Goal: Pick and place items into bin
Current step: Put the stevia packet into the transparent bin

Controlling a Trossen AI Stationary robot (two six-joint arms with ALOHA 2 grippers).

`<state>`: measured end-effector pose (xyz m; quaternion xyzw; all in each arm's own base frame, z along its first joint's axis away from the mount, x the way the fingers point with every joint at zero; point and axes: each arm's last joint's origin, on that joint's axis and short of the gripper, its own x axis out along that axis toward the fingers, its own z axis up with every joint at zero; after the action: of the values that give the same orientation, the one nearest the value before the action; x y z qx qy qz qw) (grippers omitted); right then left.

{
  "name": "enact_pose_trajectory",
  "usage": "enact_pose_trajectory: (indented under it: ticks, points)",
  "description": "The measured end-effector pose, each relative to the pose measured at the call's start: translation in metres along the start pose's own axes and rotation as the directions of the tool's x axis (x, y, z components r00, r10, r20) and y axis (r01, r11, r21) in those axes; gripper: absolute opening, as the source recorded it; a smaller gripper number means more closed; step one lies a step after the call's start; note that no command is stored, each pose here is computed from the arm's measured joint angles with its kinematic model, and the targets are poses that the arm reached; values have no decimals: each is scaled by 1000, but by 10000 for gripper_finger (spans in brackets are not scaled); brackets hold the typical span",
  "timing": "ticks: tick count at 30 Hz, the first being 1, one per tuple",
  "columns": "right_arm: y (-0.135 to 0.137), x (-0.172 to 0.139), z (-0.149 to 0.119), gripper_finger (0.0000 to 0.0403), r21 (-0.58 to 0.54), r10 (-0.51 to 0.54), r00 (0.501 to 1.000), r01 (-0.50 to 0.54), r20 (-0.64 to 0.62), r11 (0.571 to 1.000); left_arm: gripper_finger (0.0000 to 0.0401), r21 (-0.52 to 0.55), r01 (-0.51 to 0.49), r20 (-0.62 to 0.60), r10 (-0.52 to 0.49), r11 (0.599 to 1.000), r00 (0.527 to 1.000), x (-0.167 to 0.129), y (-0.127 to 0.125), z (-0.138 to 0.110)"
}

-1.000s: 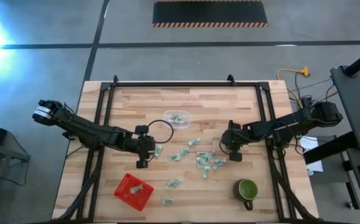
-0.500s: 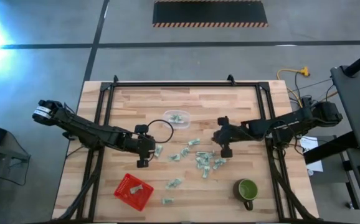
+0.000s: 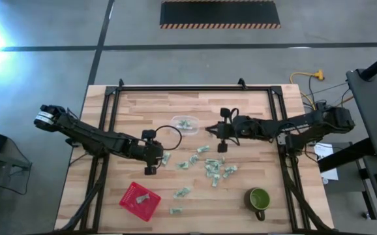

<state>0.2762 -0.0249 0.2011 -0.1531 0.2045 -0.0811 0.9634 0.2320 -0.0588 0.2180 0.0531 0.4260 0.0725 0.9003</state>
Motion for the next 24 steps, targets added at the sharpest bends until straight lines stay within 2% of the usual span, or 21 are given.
enact_pose_trajectory:
  ticks: [4,8,13,17,19,24]
  points:
    - [-6,19,-12,9,17,22,1000,-22,5,1000,151,39,-56,87,53,998,995,3,0,3]
    - [-16,43,-14,9,34,4,1000,-4,-1,999,151,88,-65,171,50,994,984,9,-1,3]
    - [-26,77,-11,9,56,45,999,-45,-8,997,151,97,-67,160,51,993,986,12,-1,-3]
    - [-36,100,-9,9,74,49,996,-44,-77,996,151,95,-68,146,53,993,988,15,-1,-9]
    - [-39,108,-10,9,97,58,990,-46,-126,994,151,99,-68,136,54,993,989,16,-1,-12]
    - [-49,120,-6,14,137,62,985,-40,-161,990,151,83,-62,115,53,995,992,18,-1,-17]
